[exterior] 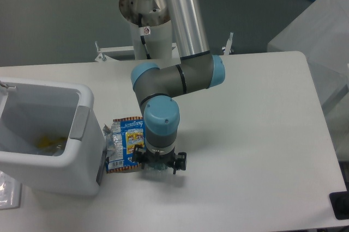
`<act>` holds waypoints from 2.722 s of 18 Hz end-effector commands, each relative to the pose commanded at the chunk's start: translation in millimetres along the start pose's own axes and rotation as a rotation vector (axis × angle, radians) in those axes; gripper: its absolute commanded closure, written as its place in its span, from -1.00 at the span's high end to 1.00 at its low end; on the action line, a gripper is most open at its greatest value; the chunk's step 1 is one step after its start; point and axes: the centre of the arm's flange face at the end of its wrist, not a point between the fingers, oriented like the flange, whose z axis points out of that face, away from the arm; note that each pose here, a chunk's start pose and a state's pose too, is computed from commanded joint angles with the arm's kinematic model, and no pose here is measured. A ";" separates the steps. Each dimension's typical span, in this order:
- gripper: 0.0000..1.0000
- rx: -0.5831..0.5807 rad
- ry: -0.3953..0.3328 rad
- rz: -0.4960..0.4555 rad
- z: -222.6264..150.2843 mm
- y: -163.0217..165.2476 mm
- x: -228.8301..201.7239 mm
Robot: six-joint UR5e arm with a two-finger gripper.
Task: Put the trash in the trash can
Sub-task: 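Lower the gripper around the bottle and close on it, then lift the bottle and carry it over the white trash bin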
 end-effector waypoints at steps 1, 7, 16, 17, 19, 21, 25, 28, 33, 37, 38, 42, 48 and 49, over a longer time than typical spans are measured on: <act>1.00 -0.002 -0.001 0.000 1.0 0.1 -0.2; 0.41 -0.008 -0.015 -0.002 0.5 1.1 -1.3; 0.30 0.024 -0.032 0.018 -18.0 -5.7 -6.4; 0.28 0.025 -0.032 0.020 -18.7 -6.2 -6.6; 0.26 0.024 -0.032 0.019 -17.6 -6.2 -6.7; 0.26 0.033 -0.037 0.016 -22.9 -8.0 -10.5; -0.01 0.033 -0.045 0.017 -27.7 -6.7 -8.0; -0.01 0.041 -0.049 0.018 -33.9 -7.4 -9.0; -0.01 0.068 -0.066 0.017 -52.5 -10.3 -11.2; -0.01 0.221 -0.136 -0.008 -154.5 -12.3 -31.6; 0.00 0.268 -0.142 -0.013 -178.2 -17.4 -32.5; 0.00 0.488 -0.100 -0.148 -275.4 -28.9 -67.6; 0.00 0.768 -0.047 -0.279 -401.2 -33.1 -50.7; 0.00 0.791 -0.043 -0.265 -413.2 -35.9 -44.2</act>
